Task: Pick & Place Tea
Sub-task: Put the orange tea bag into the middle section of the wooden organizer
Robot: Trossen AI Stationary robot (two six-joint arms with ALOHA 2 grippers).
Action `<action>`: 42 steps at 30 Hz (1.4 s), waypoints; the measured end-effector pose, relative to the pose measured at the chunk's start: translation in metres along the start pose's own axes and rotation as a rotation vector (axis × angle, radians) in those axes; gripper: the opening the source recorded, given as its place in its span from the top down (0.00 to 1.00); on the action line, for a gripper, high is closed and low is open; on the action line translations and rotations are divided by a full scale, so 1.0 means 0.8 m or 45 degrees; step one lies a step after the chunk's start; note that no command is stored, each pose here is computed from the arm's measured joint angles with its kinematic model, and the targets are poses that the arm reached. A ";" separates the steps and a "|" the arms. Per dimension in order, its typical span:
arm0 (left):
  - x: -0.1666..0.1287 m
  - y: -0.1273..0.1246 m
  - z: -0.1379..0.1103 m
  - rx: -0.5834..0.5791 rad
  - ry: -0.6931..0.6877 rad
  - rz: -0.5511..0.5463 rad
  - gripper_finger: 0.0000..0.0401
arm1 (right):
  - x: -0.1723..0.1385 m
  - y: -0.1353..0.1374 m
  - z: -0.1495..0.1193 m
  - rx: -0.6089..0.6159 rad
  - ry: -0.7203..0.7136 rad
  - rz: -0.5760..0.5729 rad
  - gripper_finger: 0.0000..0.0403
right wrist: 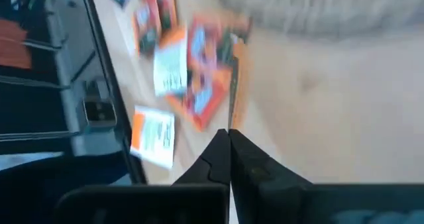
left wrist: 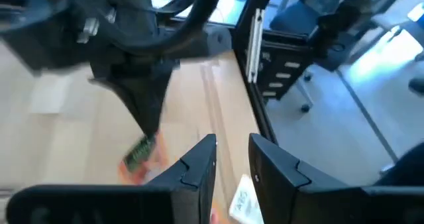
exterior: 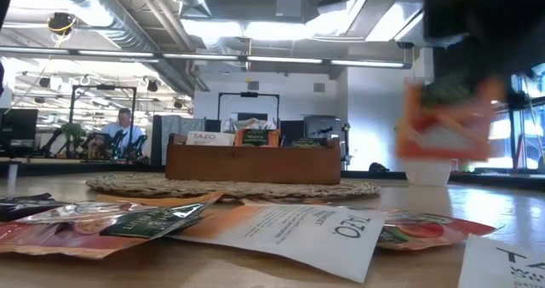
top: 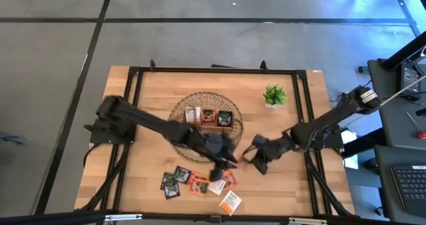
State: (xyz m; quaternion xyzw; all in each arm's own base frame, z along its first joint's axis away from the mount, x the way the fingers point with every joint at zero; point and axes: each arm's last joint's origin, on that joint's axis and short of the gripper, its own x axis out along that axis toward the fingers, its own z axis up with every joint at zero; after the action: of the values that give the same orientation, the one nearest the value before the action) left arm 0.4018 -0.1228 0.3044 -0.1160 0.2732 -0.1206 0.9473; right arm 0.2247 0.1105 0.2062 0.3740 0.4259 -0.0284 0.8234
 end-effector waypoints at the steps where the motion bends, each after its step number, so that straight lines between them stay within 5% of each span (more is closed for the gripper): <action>1: -0.018 -0.002 0.005 0.006 0.024 0.000 0.78 | -0.011 0.007 0.013 -0.044 -0.027 -0.033 1.00; 8: -0.118 -0.018 0.026 0.028 0.038 -0.043 0.78 | -0.093 0.039 0.110 -0.319 -0.226 -0.272 1.00; 13: -0.174 -0.022 0.035 0.095 -0.012 -0.050 0.78 | -0.111 0.029 0.170 -0.378 -0.329 -0.350 1.00; 20: -0.222 -0.025 0.038 0.102 -0.054 -0.063 0.78 | -0.068 -0.009 0.230 -0.431 -0.136 -0.348 1.00; 28: -0.233 -0.025 0.035 0.153 -0.036 -0.057 0.78 | -0.016 -0.026 0.291 -0.550 0.023 -0.346 1.00; 42: -0.233 -0.022 0.028 0.148 0.044 -0.030 0.78 | 0.045 -0.042 0.334 -0.613 0.229 -0.429 1.00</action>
State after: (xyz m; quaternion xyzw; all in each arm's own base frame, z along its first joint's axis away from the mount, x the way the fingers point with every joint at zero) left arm 0.2578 -0.0814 0.4192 -0.0619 0.2805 -0.1493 0.9461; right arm 0.4170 -0.0748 0.2560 0.0931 0.5476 -0.0297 0.8310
